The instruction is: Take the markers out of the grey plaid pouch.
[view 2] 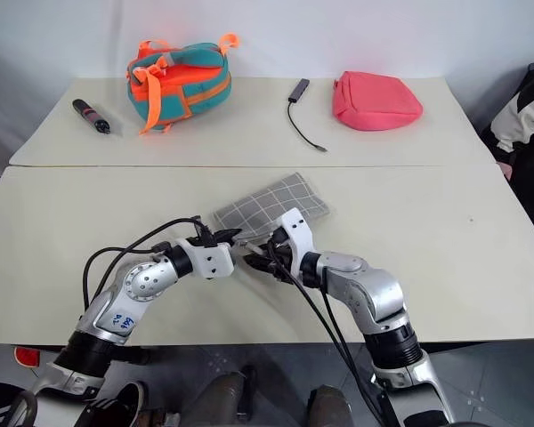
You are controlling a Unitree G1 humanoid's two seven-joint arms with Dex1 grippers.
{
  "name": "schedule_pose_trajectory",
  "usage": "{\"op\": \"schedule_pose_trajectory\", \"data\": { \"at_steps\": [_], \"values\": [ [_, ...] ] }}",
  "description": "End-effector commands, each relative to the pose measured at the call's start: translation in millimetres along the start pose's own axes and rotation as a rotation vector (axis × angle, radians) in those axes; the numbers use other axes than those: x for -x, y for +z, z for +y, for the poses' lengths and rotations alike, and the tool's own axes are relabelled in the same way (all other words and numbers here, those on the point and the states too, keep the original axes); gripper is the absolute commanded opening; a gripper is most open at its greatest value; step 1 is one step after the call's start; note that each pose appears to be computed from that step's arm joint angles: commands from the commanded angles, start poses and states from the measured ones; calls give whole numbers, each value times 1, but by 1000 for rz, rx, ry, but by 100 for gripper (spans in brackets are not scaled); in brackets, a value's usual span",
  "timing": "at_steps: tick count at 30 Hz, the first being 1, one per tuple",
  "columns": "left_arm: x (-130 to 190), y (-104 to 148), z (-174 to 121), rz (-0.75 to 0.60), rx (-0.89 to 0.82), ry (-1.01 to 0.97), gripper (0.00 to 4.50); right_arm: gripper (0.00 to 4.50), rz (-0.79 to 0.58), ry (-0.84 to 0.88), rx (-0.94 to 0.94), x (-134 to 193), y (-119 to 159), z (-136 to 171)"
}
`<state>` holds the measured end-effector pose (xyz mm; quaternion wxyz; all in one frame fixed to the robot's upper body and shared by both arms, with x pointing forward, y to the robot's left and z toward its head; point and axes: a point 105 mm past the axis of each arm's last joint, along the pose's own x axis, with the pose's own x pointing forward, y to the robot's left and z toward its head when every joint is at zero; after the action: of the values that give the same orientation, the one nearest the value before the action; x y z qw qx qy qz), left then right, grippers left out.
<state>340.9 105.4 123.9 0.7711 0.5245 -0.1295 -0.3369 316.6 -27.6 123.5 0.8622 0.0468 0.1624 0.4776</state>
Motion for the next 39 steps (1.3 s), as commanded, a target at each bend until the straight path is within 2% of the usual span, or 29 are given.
{"op": "schedule_pose_trajectory", "data": {
  "at_steps": [1,2,8,12,15,25,30,33,36,39],
  "values": [
    [0,5,-6,-13,2,-10,0,29,-37,7,8,1,8,1],
    [1,5,-7,-12,2,-10,0,4,-38,6,9,1,8,0],
    [4,3,-5,-5,16,-4,0,4,-38,-25,29,8,9,-10],
    [15,9,-8,-64,74,-45,0,4,-19,-120,92,25,9,-39],
    [28,4,1,-63,123,-24,0,4,-7,-194,135,39,13,-62],
    [59,-16,14,-23,73,-50,0,4,70,-367,258,87,17,-121],
    [63,-19,20,-32,96,-28,0,4,77,-399,287,95,20,-132],
    [60,-20,24,-40,146,1,0,4,67,-349,313,87,21,-121],
    [56,-15,24,-63,217,16,0,60,77,-336,359,93,22,-119],
    [54,-11,22,-77,266,6,0,160,122,-255,392,104,19,-112]
  ]
}}
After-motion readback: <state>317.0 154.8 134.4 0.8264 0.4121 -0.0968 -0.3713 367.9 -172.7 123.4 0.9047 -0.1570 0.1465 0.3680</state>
